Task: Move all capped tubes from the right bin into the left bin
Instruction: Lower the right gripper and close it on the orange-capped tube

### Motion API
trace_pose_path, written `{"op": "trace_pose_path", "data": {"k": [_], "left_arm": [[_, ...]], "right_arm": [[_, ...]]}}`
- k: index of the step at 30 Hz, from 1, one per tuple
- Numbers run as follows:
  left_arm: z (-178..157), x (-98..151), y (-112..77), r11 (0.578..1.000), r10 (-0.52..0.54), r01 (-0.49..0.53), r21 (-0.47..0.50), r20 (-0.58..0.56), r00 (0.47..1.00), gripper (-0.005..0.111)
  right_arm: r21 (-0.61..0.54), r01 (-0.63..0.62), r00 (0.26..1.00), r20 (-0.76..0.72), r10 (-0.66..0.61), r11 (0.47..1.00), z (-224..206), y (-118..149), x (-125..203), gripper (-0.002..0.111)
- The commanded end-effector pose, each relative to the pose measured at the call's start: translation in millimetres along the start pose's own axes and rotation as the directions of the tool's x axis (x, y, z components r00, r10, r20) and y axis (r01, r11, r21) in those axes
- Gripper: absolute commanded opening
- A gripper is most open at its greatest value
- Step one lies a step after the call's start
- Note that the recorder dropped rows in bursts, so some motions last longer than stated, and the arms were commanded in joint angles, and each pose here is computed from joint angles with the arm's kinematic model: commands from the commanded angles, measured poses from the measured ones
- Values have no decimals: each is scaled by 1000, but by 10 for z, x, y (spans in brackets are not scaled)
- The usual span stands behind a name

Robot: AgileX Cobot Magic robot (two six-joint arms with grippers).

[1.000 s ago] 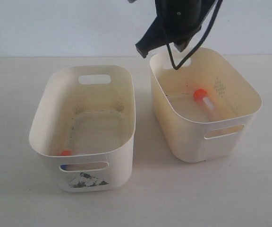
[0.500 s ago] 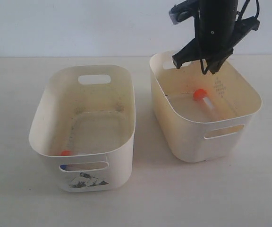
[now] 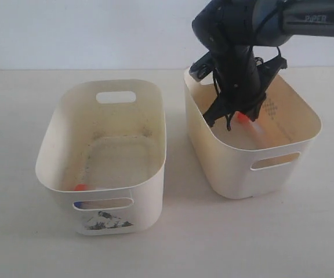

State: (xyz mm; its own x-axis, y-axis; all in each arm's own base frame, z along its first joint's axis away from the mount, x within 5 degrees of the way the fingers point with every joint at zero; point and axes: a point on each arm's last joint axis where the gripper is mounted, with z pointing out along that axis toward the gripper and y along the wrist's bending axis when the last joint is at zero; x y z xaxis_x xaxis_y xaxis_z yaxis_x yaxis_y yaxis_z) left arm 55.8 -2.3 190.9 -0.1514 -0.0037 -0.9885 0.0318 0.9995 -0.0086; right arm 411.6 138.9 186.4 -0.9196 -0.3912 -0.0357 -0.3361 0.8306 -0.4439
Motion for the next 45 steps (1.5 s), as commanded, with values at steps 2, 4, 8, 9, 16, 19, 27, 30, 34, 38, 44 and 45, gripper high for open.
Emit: {"op": "trace_pose_path", "data": {"k": [2, 4, 8, 9, 16, 19, 27, 30, 34, 38, 44, 45], "left_arm": [[-5, -12, 1, 1000, -9, 9, -1, 7, 1000, 4], [-5, -12, 1, 1000, -9, 9, -1, 7, 1000, 4], [-5, -12, 1, 1000, -9, 9, -1, 7, 1000, 4], [-5, -12, 1, 1000, -9, 9, -1, 7, 1000, 4], [-5, -12, 1, 1000, -9, 9, -1, 7, 1000, 4], [-5, -12, 1, 1000, -9, 9, -1, 7, 1000, 4], [-5, -12, 1, 1000, -9, 9, -1, 7, 1000, 4], [-5, -12, 1, 1000, -9, 9, -1, 7, 1000, 4], [-5, -12, 1, 1000, -9, 9, -1, 7, 1000, 4], [-5, -12, 1, 1000, -9, 9, -1, 7, 1000, 4], [-5, -12, 1, 1000, -9, 9, -1, 7, 1000, 4], [-5, -12, 1, 1000, -9, 9, -1, 7, 1000, 4]], "right_arm": [[35, 3, 1000, -24, -2, 999, 130, 33, -13, -1], [37, 8, 999, -31, -7, 999, 163, 47, -16, -1], [37, 12, 999, -43, -10, 999, 213, 63, -19, -1], [35, 13, 999, -43, -11, 999, 213, 65, -19, -1], [1, 35, 998, -51, -35, 999, 213, 95, -12, 36], [-15, 24, 998, -52, -25, 1000, 213, 110, -10, 73], [-28, -16, 1000, 10, 17, 999, 214, 122, -68, 77], [-31, -31, 999, 20, 32, 999, 214, 125, -77, 77], [-32, -57, 998, 22, 58, 998, 214, 125, -79, 77], [-34, -63, 998, 27, 64, 997, 218, 129, -82, 77], [-33, -56, 998, 25, 57, 998, 271, 154, -93, 77], [-31, -55, 998, 13, 56, 998, 303, 157, -90, 77]]}}
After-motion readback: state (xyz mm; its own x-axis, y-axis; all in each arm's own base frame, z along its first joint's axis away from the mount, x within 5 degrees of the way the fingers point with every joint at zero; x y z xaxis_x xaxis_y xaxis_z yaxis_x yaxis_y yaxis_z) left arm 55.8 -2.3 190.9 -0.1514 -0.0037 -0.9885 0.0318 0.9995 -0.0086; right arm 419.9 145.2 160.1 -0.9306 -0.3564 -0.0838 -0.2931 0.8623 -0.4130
